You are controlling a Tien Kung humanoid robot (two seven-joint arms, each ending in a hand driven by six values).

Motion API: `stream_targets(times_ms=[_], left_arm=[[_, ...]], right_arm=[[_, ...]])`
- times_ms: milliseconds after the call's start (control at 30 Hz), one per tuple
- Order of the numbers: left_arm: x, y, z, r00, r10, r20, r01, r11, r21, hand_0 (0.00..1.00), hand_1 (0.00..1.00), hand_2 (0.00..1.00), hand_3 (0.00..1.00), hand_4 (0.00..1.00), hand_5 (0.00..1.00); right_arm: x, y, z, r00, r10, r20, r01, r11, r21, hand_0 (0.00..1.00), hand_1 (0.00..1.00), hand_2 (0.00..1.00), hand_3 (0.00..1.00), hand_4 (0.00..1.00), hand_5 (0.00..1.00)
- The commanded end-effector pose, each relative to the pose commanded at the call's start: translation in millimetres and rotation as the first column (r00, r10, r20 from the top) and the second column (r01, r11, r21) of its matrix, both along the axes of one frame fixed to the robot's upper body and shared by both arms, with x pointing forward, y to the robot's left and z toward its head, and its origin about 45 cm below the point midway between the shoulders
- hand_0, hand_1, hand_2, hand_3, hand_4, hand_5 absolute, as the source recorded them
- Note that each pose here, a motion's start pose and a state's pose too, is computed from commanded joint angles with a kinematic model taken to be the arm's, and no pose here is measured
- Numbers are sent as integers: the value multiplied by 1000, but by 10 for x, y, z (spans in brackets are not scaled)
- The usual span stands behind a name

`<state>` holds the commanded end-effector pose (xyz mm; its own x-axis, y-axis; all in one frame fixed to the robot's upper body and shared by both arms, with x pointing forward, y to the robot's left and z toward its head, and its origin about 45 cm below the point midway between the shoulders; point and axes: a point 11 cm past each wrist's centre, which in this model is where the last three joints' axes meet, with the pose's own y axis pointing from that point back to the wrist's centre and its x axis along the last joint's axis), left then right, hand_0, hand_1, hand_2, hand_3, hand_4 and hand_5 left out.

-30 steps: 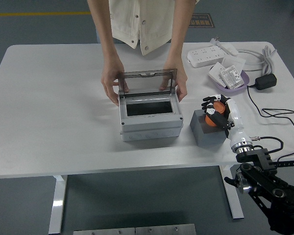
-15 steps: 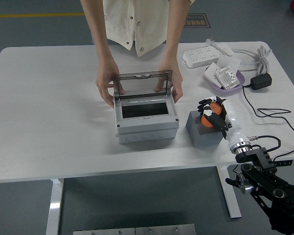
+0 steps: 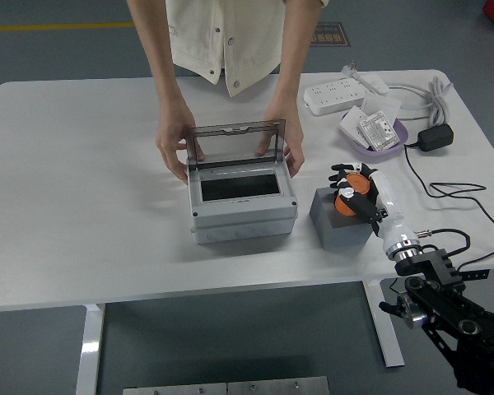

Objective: Fetch the battery,place it into the box,close the lid of the box

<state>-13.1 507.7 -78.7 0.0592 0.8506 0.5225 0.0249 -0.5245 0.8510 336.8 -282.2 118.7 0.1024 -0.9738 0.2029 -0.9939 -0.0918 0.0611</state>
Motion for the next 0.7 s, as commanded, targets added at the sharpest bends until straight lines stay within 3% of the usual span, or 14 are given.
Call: stream_targets(times_ms=[67, 100, 267, 300, 700], left_arm=[[-2, 2, 1, 1000, -1, -2, 1, 1000, 0, 648, 726, 582, 556, 458, 198], [-4, 2, 1, 1000, -2, -3, 2, 1000, 0, 647, 725, 577, 550, 425, 176], [-9, -2, -1, 1000, -4, -6, 4, 1000, -1, 647, 725, 577, 550, 425, 176], [-9, -2, -1, 1000, -5, -7, 5, 1000, -1, 648, 726, 573, 547, 406, 164], [8, 1, 1, 1000, -7, -5, 7, 1000, 0, 647, 726, 568, 542, 398, 156]], right_arm=[[1, 2, 4, 1000, 1, 1, -1, 1000, 0, 500, 549, 562, 615, 901, 223], [1, 4, 5, 1000, 2, 2, -2, 1000, -2, 511, 558, 579, 625, 986, 395], [-1, 13, 5, 1000, 6, 2, -6, 1000, -8, 511, 558, 579, 625, 986, 395], [-1, 15, 6, 1000, 7, 2, -7, 1000, -8, 527, 572, 586, 634, 998, 464], [8, 16, 20, 1000, 7, 6, -7, 1000, -8, 543, 579, 569, 635, 998, 500]])
